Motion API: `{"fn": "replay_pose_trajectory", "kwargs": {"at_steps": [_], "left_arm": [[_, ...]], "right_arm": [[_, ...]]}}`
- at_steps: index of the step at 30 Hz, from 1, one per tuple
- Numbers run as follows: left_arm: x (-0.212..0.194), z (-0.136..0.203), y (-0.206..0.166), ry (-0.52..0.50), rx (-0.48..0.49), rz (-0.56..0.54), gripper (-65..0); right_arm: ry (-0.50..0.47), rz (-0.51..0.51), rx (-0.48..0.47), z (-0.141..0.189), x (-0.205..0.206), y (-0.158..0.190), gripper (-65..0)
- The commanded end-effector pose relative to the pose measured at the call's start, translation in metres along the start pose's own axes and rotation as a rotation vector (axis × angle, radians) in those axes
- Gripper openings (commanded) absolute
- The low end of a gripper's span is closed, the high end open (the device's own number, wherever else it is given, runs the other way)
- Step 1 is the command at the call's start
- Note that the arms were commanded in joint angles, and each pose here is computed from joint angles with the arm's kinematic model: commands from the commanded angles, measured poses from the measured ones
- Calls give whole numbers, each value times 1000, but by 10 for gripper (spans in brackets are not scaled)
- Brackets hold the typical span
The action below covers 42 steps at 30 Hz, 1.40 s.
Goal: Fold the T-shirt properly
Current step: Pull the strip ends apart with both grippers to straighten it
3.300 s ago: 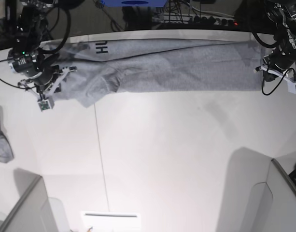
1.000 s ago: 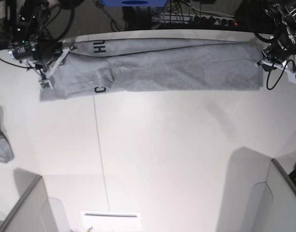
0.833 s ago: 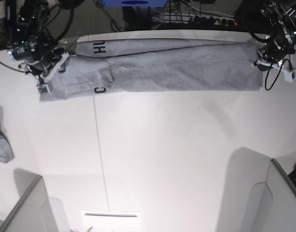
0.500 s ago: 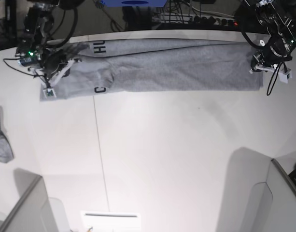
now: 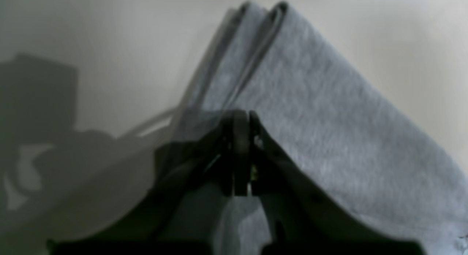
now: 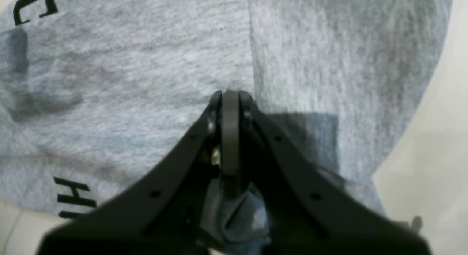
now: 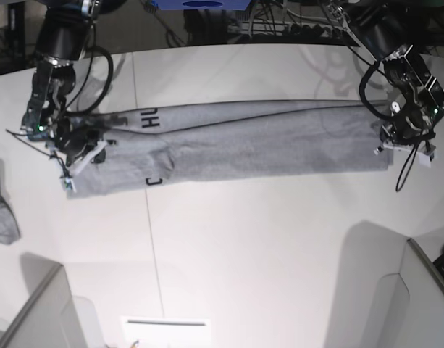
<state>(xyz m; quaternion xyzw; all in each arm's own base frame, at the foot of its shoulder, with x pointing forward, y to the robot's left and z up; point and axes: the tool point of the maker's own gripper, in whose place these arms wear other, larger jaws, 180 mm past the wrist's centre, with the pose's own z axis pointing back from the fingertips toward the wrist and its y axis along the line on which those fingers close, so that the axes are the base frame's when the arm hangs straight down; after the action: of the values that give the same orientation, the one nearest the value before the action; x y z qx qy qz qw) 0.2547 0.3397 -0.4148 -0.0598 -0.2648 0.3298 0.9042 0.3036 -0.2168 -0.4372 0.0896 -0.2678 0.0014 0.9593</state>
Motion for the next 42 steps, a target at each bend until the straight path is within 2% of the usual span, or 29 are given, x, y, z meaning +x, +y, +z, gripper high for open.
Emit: {"fn": "replay_pose_trajectory", "kwargs": {"at_steps": [1,5,8,12,16,23,24,30,32,33,38,42], "left_arm": [[24,7,-5,-57,-9,-6,-650],[50,31,-28,-95,-43,-39,-650],[74,71,-47,-202,-86,-109,-650],[69,93,-52,-230,-155,-162,-650],[36,97,-36,-160,-227,-134,-650],[20,123,11,-230,-247,-7,-650],[19,124,15,-237,-239,1,-611],[10,110,36,-205,-190,-73,-219],[7,97,44,-183,-165,-106,-132],[3,88,50,-160,-150,-123,-125],[-13,48,43,-42,-134,-268,-179],[-22,28,30,15,-156,-302,-186]], "right_arm": [[-7,13,-42,4,10,-10,-650],[-71,20,-38,10,36,-5,-650],[-147,72,-50,29,56,0,-650],[-254,125,-47,56,72,23,-650],[-306,172,-59,80,70,35,-650],[-277,158,-32,79,46,51,-650],[-269,157,-30,78,43,51,-650],[-259,155,-29,77,39,51,-650],[-255,154,-29,77,38,51,-650],[-252,154,-29,77,37,51,-650],[-237,152,-29,76,29,51,-650],[-233,151,-29,76,27,51,-650]]}}
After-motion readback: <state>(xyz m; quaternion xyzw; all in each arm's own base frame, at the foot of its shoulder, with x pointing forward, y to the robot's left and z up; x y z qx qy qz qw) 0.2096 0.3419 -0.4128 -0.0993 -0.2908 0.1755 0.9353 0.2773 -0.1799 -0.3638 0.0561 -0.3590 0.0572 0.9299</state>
